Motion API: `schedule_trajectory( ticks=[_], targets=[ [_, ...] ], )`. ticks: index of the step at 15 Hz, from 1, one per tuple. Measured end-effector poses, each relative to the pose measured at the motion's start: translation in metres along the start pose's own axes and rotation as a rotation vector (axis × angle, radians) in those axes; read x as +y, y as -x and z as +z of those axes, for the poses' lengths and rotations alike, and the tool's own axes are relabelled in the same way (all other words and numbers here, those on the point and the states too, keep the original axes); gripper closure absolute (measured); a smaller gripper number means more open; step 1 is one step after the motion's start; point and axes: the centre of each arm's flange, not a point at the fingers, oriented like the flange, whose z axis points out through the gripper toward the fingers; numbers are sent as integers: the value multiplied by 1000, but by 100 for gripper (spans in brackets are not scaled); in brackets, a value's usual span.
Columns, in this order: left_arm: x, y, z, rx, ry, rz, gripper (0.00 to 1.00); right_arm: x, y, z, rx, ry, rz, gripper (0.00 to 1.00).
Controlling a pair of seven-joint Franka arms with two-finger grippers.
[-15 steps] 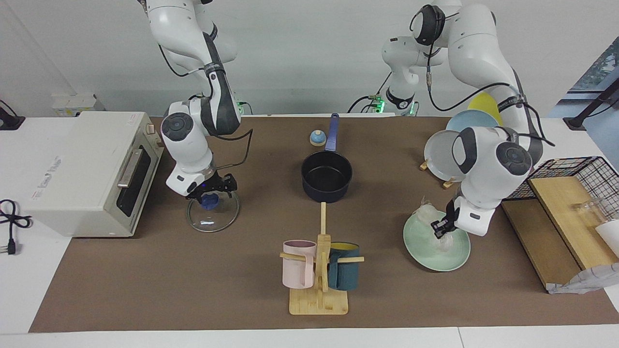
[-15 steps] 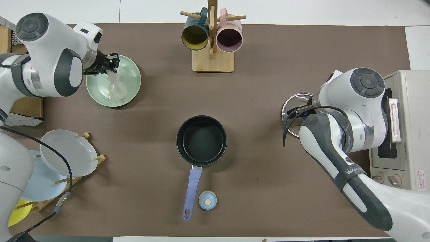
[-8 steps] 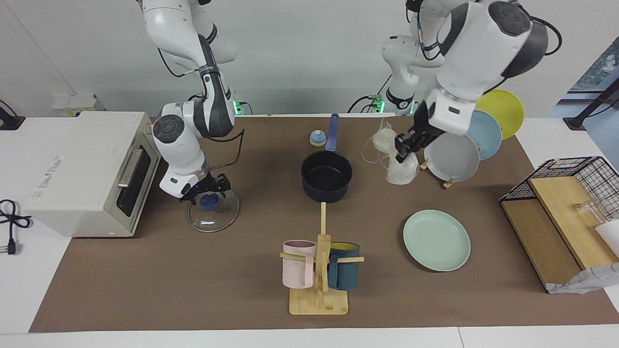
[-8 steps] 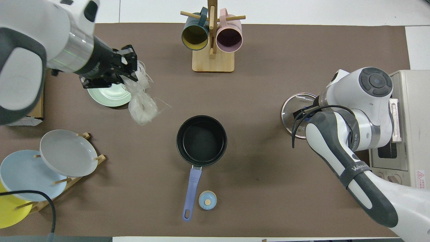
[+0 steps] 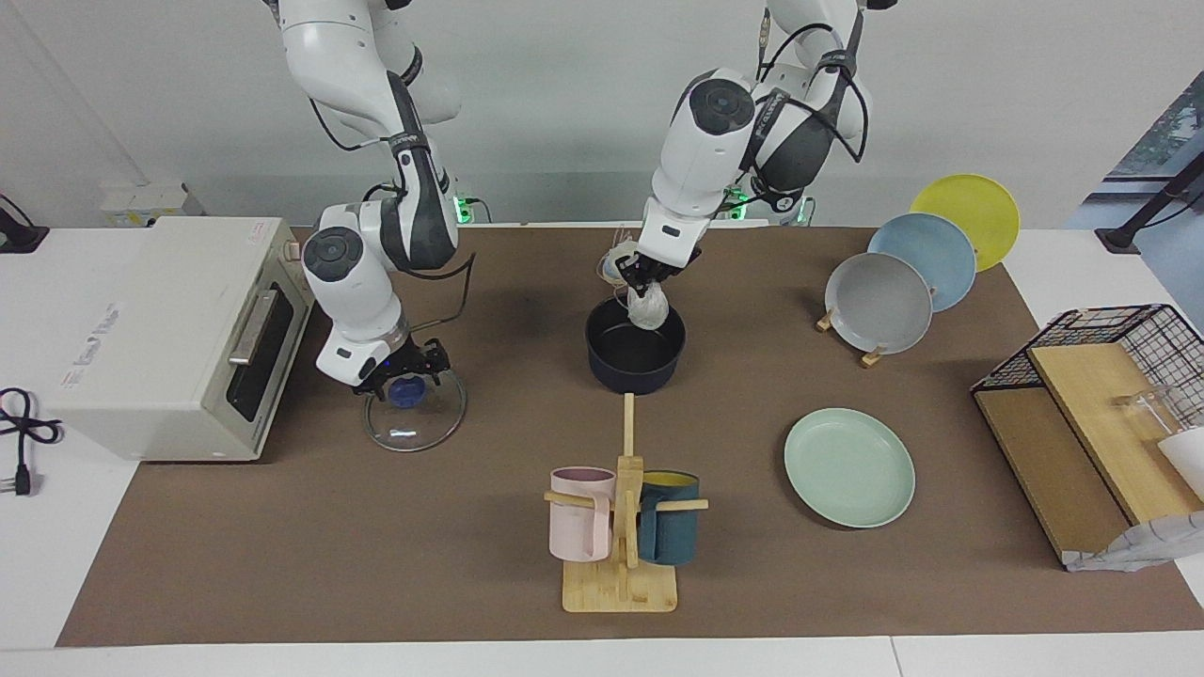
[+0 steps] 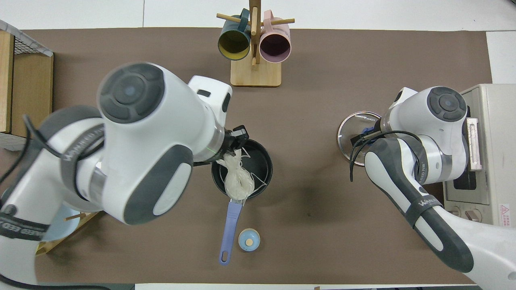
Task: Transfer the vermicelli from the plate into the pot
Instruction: 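Lift the vermicelli with the left gripper and carry it over the black pot, then open the left gripper to drop the vermicelli into the pot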
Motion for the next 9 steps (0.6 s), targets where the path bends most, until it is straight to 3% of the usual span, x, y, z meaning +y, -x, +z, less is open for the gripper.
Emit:
schedule_trajectory(
  ticks=[2, 3, 5, 9],
  targets=[
    [-6, -2, 26, 2, 6, -14, 81, 1, 0, 0, 0, 0, 1, 14],
    [-9, -2, 38, 9, 13, -17, 81, 1, 0, 0, 0, 0, 2, 14],
    [-13, -2, 59, 19, 20, -22, 81, 2, 0, 0, 1, 0, 0, 31],
    [-13, -10, 84, 32, 31, -33, 81, 3, 0, -1, 2, 1, -17, 34]
  ],
)
